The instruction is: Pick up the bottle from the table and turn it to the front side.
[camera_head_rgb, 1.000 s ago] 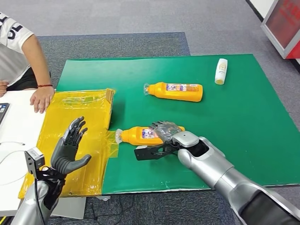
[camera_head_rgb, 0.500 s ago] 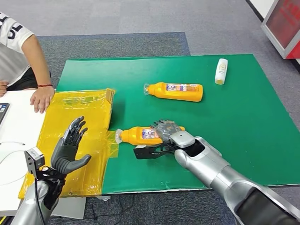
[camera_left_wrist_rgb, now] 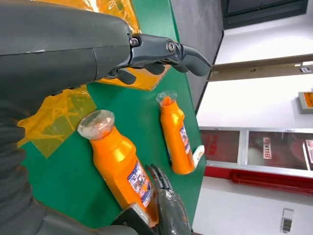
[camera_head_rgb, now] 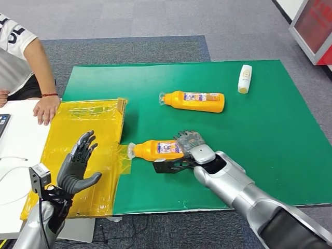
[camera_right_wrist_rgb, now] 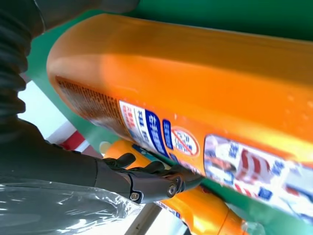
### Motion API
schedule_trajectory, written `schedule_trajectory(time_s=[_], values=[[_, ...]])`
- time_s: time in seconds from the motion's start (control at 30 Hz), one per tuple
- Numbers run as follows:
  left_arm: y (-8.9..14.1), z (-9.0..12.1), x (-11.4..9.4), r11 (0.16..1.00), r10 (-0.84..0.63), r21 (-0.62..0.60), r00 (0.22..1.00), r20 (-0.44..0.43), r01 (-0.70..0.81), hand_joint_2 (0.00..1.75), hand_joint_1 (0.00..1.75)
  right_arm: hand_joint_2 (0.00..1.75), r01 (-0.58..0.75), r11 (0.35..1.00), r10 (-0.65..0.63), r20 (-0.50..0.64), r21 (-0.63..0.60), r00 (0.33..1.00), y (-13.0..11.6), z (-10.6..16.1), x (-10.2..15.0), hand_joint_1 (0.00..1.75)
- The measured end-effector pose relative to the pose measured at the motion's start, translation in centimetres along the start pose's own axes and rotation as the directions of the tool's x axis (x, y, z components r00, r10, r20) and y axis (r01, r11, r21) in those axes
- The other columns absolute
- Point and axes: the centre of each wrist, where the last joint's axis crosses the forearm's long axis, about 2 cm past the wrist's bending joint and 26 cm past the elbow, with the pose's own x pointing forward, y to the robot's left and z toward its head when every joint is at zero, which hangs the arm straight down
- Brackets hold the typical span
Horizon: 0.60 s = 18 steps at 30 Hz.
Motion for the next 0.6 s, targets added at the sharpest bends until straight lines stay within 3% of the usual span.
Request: schedule_trajectory(time_s=[0.5,0.57,0.6], values=[[0.06,-0.01,0.02,1.0,-0.001,0.002,1.0,-0.001,0.001,1.75,0.0,1.75,-0.008,0.999,0.007,0.011,0.054,1.0,-0.27,-0.26,-0.66,0.0],[0.07,-0.01,0.03,1.0,-0.001,0.003,1.0,0.0,0.001,1.75,0.0,1.75,-0.009,0.998,0.008,0.012,0.057,1.0,-0.33,-0.28,-0.71,0.05],[0.08,-0.01,0.03,1.0,-0.001,0.003,1.0,0.0,0.001,1.75,0.0,1.75,-0.009,0.998,0.008,0.012,0.059,1.0,-0.34,-0.29,-0.73,0.24]])
